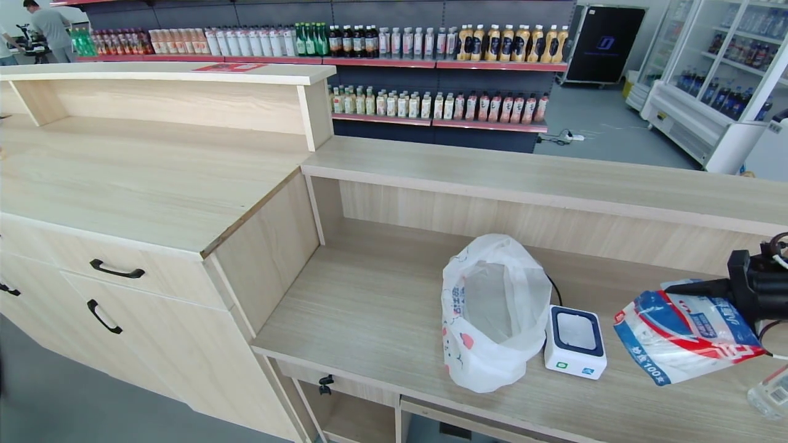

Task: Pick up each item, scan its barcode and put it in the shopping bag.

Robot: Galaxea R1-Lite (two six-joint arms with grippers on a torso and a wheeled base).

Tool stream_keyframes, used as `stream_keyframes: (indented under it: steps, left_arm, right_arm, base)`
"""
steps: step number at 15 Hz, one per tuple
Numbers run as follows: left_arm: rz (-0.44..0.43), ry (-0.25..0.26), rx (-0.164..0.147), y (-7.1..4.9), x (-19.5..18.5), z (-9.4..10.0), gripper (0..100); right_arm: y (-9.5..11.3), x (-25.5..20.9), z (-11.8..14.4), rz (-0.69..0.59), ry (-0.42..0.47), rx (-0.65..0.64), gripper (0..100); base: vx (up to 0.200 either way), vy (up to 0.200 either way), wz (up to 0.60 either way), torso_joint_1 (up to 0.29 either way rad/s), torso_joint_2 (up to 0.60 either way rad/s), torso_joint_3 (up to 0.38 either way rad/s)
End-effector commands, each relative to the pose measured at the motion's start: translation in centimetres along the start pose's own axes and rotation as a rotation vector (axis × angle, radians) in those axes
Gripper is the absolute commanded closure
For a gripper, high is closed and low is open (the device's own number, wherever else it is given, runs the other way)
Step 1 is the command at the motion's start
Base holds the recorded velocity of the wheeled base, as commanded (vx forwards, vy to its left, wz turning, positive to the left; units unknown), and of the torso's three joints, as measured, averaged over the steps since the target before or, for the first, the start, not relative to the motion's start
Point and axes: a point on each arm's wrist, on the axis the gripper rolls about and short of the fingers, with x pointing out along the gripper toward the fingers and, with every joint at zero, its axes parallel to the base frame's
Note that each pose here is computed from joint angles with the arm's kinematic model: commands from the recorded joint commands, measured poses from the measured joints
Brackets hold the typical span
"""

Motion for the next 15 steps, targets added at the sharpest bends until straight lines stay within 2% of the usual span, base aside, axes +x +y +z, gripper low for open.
stream_keyframes:
  steps: [1, 8, 15]
  left_arm:
    - [0.0, -0.001, 0.0, 0.0, 0.0, 0.0, 0]
    - [0.0, -0.001, 0.001, 0.0, 0.0, 0.0, 0]
    - [0.0, -0.001, 0.0, 0.0, 0.0, 0.0, 0]
  right_arm:
    - [-0.6, 0.4, 0.5, -0.009, 0.006, 0.022, 100]
    - [-1.7, 1.3, 1.5, 0.055, 0.087, 0.066, 100]
    - [-2.0, 2.4, 2.9, 0.053, 0.098, 0.075, 100]
  base:
    - [0.0, 0.0, 0.0, 0.0, 0.0, 0.0]
    - [0.0, 0.0, 0.0, 0.0, 0.0, 0.0]
    - [0.0, 0.0, 0.0, 0.0, 0.0, 0.0]
